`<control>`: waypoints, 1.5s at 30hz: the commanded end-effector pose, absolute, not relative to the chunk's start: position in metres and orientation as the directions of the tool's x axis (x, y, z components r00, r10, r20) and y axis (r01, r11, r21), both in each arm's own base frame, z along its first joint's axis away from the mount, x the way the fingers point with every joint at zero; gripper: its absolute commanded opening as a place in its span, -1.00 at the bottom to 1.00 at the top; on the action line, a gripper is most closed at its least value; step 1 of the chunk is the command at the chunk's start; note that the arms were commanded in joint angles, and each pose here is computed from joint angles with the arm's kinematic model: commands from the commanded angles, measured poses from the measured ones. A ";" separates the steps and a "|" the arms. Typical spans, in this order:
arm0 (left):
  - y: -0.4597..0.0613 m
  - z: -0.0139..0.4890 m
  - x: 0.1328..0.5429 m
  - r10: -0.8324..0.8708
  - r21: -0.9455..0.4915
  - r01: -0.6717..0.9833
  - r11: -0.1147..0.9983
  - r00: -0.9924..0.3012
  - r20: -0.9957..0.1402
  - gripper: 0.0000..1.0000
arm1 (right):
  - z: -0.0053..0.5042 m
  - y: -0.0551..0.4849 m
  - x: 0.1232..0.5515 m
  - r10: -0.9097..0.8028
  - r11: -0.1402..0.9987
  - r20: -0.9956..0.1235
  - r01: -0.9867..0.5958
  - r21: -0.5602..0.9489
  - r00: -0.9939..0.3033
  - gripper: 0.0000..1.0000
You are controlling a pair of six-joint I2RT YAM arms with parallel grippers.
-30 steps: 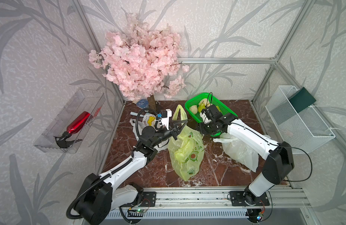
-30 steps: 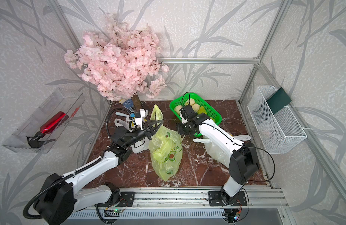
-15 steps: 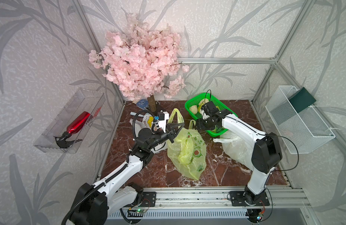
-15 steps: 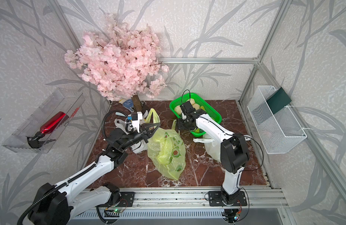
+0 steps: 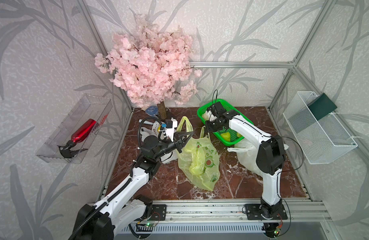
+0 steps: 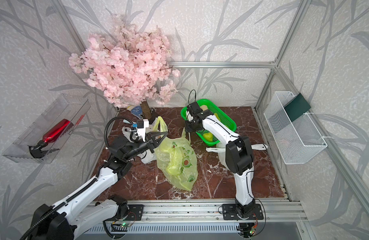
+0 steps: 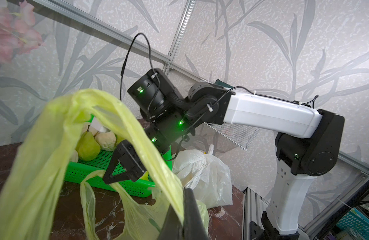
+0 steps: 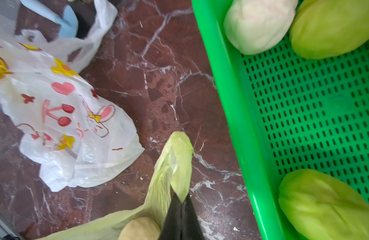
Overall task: Place the pears into plastic bags & tie knots
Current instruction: Place the plastic bag at the center of the board, then pick up the pear from the basket.
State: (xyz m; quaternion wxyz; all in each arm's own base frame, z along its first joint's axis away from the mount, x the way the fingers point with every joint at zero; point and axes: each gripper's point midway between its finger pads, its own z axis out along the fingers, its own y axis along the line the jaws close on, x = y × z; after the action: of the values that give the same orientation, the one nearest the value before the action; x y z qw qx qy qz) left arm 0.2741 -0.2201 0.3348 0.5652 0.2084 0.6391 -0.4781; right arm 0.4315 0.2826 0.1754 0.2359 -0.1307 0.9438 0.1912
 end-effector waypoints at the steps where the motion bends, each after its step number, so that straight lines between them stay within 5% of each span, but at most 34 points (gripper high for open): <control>1: -0.213 0.366 0.262 -0.193 -0.260 0.840 0.476 -0.188 -0.963 -1.00 | 0.280 0.270 0.427 -0.110 0.869 -0.708 -0.413 0.273 -0.698 -1.00; 8: -0.184 0.404 0.275 -0.120 -0.176 0.798 0.576 -0.131 -0.984 -1.00 | 0.362 0.220 0.413 0.024 0.906 -0.853 -0.350 0.240 -0.522 -1.00; 13: -0.169 0.388 0.285 -0.065 -0.188 0.753 0.631 -0.190 -0.980 -1.00 | 0.386 0.210 0.402 0.067 0.899 -0.882 -0.354 0.256 -0.467 -1.00; 23: -0.110 0.283 0.330 0.023 -0.196 0.453 0.870 -0.434 -0.901 -1.00 | 0.296 0.216 0.419 0.106 0.865 -0.733 -0.301 0.402 -0.672 -1.00; 27: -0.129 0.305 0.327 -0.061 -0.270 0.540 0.797 -0.373 -0.926 -1.00 | 0.303 0.221 0.412 0.112 0.817 -0.711 -0.343 0.463 -0.694 -0.67; 32: -0.126 0.304 0.336 -0.070 -0.260 0.521 0.813 -0.356 -0.932 -1.00 | 0.296 0.187 0.409 0.213 0.833 -0.686 -0.237 0.499 -0.696 -0.01; 40: -0.133 0.335 0.347 -0.129 -0.266 0.563 0.783 -0.272 -0.954 -1.00 | 0.218 0.111 0.439 0.258 0.949 -0.632 0.068 0.309 -0.731 0.40; 45: -0.132 0.330 0.355 -0.109 -0.252 0.550 0.796 -0.279 -0.954 -1.00 | 0.206 0.109 0.461 0.295 0.939 -0.623 0.097 0.331 -0.725 0.44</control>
State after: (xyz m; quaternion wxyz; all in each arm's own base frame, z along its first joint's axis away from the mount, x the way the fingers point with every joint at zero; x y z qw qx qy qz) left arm 0.3511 -0.1324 0.3090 0.5579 0.1391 0.7659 -0.2879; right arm 0.4517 0.1187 0.2001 0.3385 0.0910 0.9243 0.1513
